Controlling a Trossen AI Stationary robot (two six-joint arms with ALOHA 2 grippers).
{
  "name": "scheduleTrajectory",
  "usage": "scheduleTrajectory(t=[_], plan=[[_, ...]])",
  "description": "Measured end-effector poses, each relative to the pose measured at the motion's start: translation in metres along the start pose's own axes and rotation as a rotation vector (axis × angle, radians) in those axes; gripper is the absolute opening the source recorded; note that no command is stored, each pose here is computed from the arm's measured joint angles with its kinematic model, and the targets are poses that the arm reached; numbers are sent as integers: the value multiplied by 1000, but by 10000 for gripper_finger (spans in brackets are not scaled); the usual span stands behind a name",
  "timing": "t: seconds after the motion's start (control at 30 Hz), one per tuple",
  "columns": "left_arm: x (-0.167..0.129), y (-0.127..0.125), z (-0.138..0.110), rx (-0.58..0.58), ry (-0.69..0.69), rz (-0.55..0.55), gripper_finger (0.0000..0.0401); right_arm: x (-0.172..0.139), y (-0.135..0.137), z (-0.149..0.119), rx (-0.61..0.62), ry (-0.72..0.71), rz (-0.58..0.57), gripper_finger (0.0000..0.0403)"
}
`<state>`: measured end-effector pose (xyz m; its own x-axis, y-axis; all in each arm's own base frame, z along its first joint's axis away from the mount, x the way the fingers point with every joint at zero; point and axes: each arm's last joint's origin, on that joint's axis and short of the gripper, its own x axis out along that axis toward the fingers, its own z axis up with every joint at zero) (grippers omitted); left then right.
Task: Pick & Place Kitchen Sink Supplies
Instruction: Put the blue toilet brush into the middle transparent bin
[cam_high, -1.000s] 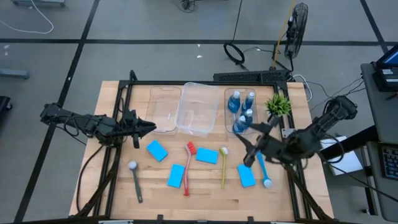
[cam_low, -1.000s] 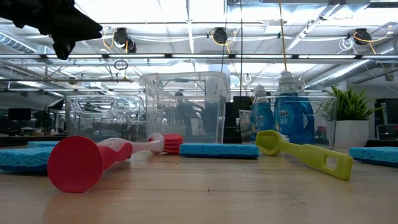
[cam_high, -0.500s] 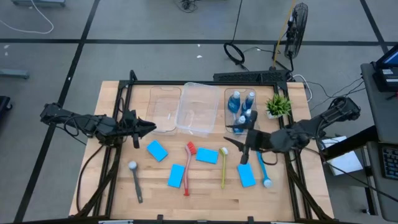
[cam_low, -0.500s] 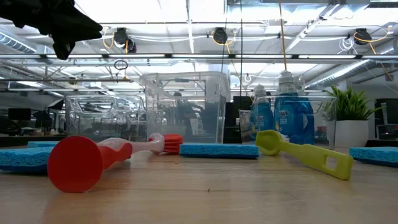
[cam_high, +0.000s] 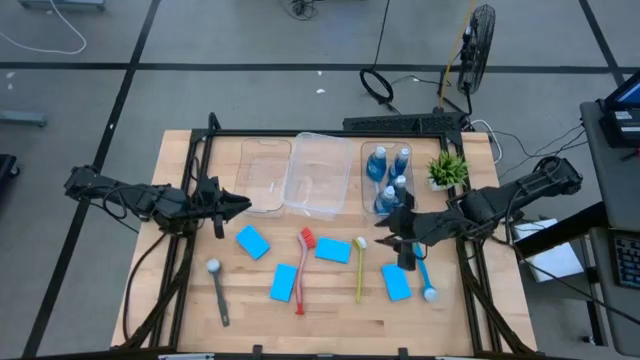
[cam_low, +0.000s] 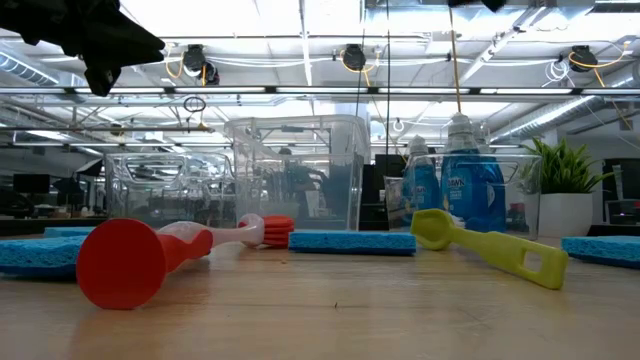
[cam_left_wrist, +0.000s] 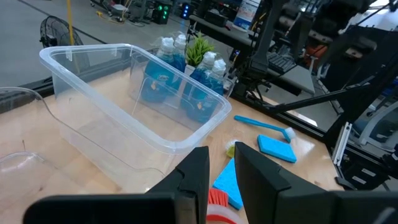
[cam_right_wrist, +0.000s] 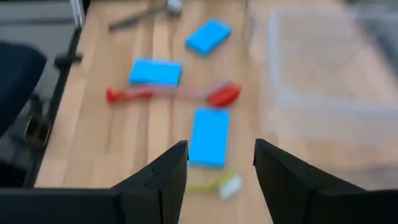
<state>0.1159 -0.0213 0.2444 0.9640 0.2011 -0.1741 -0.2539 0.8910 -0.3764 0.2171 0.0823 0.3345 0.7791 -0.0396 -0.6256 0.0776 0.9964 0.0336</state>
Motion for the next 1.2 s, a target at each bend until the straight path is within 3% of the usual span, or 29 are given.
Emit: scheduleTrajectory(t=[0.27,0.43,0.77,1.2], plan=[[0,0,0,4,0,0,77,-4,-5,-26,81,316,45,171],[0,0,0,4,0,0,77,-7,-10,-43,150,489,3,171],[0,0,0,4,0,0,77,9,-8,-99,440,801,-82,171],[0,0,0,14,1,1,77,26,-1,-163,764,710,-149,171]])
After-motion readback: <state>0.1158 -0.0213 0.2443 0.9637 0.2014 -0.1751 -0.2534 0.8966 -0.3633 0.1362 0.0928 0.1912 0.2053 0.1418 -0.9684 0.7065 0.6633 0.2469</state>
